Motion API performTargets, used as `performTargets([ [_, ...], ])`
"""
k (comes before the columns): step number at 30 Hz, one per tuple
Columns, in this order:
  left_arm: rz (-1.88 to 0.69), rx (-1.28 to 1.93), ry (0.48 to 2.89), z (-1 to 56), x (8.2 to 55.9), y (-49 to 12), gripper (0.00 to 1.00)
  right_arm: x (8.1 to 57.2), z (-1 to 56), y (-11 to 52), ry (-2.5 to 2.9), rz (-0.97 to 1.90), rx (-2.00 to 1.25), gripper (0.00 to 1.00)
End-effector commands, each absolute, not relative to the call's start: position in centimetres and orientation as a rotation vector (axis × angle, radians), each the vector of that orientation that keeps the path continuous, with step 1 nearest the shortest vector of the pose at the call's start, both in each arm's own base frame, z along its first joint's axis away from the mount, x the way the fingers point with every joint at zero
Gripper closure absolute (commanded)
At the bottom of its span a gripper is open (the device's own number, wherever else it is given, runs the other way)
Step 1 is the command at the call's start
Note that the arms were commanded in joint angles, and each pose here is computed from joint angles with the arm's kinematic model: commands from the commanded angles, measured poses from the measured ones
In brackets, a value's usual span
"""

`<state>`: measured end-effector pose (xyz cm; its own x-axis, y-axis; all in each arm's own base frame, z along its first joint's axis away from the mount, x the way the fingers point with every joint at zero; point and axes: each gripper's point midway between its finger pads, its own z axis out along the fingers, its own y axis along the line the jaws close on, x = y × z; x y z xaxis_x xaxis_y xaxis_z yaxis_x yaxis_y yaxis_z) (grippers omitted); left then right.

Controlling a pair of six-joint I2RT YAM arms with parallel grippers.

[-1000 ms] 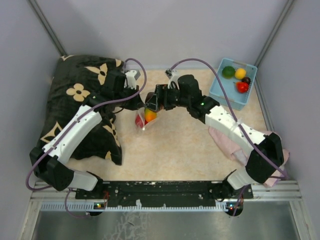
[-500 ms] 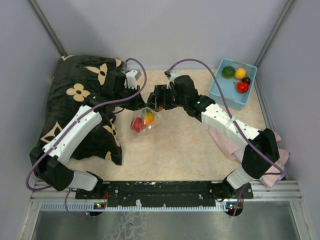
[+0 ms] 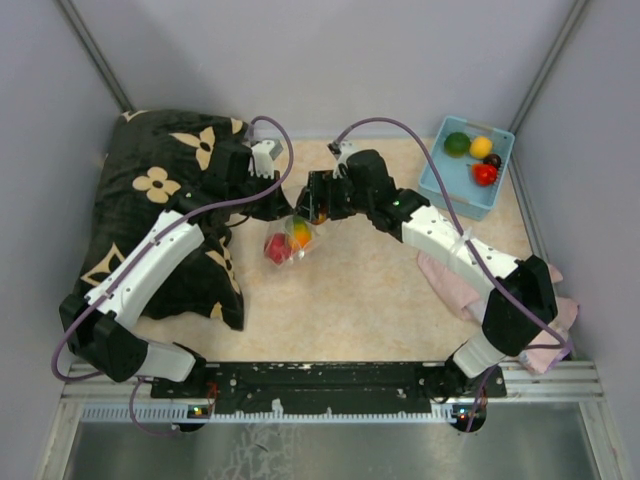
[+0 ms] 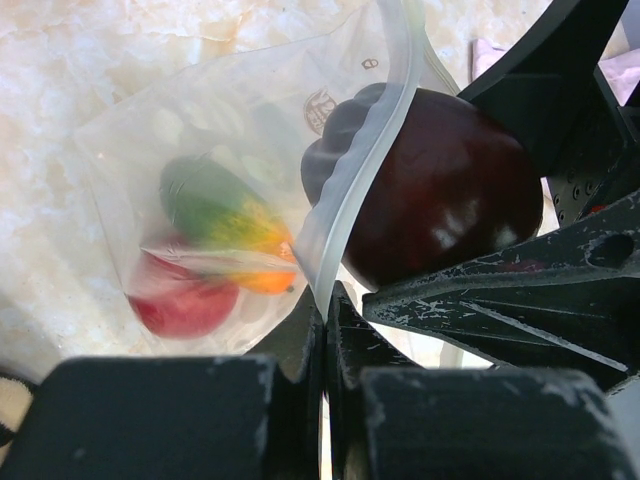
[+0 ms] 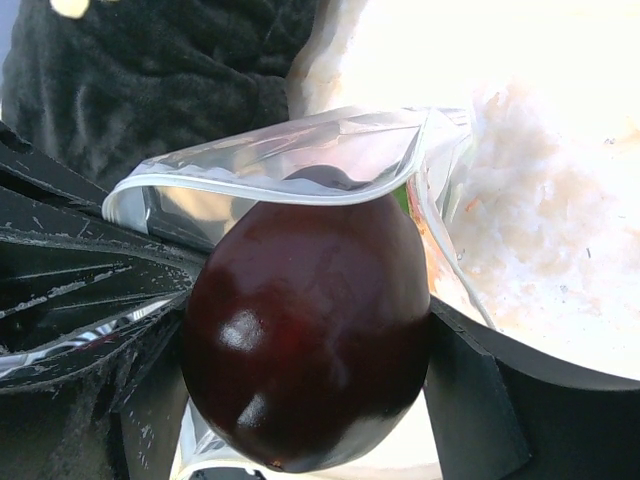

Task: Place the food in the zip-top bag and seal the zipper
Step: Place the fake fruit in the zipper food storage bag.

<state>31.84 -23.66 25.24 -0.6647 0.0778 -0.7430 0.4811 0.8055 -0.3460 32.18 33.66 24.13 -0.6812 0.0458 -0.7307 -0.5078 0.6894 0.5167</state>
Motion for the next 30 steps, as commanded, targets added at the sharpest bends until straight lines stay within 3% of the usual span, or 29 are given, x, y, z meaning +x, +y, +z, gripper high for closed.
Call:
performTargets([
  [1, -0.719, 0.410, 2.174, 26.7, 31.7, -23.7, 1.00, 32.5, 27.1, 34.5, 2.061, 0.973, -0.390, 0.18],
  [10, -0.729, 0.411, 2.172, 26.8, 31.7, -23.8, 1.00, 31.9, 28.3, 34.2, 2.026, 0.978, -0.420, 0.08],
  [24, -0.728, 0.411, 2.169, 26.8, 31.7, -23.8, 1.00, 29.9, 32.7, 31.4, 1.917, 0.892, -0.513, 0.11],
  [30, -0.726, 0.406, 2.164, 26.9, 31.8, -23.6, 1.00, 31.7, 33.2, 26.3, 1.921, 0.696, -0.408, 0.14],
])
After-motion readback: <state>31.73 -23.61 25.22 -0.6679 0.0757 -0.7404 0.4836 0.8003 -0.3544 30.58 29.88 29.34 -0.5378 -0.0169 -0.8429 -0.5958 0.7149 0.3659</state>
